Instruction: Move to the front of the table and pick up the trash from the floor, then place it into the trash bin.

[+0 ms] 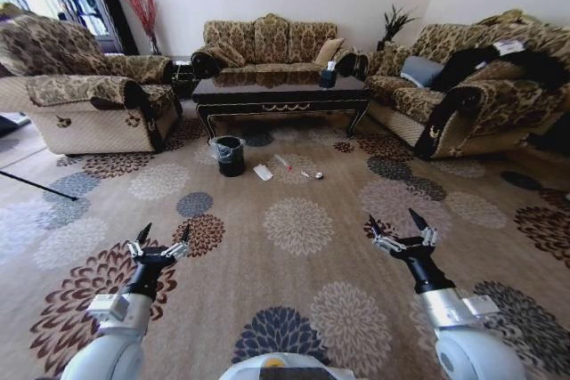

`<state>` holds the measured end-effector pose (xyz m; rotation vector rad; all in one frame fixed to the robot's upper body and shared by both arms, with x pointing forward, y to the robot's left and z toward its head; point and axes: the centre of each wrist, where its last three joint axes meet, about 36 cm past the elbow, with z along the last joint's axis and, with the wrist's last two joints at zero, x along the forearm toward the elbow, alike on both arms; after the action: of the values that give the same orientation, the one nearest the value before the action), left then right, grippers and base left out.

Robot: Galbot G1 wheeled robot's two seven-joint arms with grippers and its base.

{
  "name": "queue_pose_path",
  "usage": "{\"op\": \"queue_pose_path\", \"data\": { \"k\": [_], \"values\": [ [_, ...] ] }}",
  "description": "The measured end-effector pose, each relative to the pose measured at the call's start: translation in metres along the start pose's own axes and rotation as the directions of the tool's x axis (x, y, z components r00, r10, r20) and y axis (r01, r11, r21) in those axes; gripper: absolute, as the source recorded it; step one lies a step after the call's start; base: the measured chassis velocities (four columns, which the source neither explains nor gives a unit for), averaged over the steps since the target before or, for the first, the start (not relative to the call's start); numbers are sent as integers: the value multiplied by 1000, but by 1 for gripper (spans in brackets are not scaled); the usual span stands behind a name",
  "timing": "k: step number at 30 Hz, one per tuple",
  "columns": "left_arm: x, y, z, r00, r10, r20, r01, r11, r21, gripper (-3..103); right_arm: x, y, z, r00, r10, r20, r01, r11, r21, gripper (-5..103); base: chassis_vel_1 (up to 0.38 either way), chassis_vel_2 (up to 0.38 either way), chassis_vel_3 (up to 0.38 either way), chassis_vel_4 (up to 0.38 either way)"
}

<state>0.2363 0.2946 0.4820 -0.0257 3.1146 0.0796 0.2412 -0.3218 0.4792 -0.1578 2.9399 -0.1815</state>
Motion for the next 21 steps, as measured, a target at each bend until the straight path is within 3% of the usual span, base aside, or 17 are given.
{"op": "queue_pose_path", "data": {
  "k": [21],
  "values": [
    [-1, -1, 1, 1000, 3, 1, -3, 1000, 3, 100, 2, 1, 2, 1000, -4, -10, 4, 1000, 2, 100, 0, 0, 0, 0]
  ]
}}
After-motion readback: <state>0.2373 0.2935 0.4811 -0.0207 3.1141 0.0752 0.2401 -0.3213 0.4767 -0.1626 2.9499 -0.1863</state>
